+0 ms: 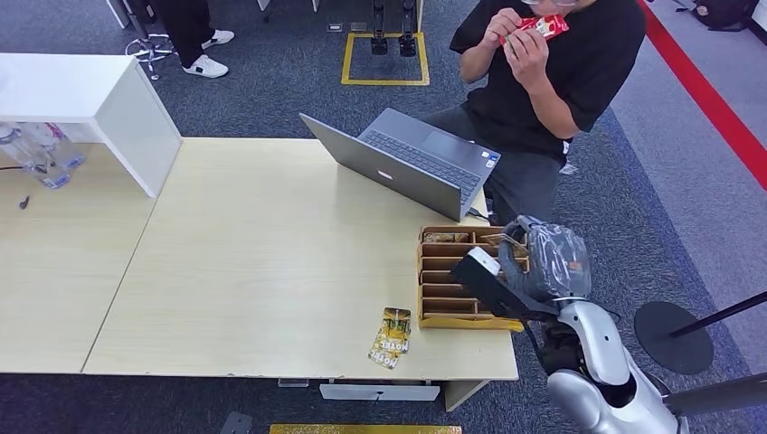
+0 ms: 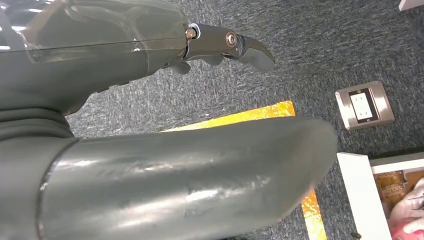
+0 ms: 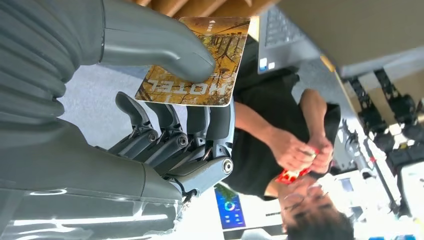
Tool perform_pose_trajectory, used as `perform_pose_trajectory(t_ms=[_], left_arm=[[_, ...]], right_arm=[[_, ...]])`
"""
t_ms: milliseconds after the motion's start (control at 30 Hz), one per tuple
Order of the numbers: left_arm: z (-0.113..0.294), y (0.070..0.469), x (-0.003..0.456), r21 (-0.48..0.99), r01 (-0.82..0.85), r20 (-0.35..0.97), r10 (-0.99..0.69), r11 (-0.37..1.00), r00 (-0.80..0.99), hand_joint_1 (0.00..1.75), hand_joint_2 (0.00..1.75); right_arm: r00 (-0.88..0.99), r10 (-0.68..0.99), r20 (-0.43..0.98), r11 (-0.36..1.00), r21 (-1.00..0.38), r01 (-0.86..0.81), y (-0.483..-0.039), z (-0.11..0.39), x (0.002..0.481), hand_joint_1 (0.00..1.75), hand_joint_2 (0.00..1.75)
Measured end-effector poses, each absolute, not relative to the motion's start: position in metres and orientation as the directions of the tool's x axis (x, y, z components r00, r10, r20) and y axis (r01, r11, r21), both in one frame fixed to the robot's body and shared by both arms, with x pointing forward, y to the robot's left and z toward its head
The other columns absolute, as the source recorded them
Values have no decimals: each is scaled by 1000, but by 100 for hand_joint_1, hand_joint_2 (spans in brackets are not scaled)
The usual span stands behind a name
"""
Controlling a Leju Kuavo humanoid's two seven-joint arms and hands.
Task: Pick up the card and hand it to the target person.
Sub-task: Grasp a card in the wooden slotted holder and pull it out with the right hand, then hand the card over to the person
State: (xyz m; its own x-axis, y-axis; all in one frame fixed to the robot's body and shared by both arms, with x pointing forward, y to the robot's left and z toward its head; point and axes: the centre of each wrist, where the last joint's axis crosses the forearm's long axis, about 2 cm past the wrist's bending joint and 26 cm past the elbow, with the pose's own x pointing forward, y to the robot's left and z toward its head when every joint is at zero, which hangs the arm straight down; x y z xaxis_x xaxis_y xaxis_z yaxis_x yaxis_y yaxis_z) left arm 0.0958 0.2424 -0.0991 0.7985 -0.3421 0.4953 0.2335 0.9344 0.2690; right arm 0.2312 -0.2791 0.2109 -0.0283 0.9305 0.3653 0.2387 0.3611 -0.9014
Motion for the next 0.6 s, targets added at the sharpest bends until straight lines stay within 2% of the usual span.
perform_pose_trajectory(t_ms=[300,600], left_arm=[[-98,242,101,271,262,485,-366,926,794,0,0],[-96,241,108,275,280,483,-384,920,786,0,0]], right_arm=[[63,974,218,169,-884,436,-312,230,246,143,175],[129,981,145,62,-865,498,-337,243,260,141,175]])
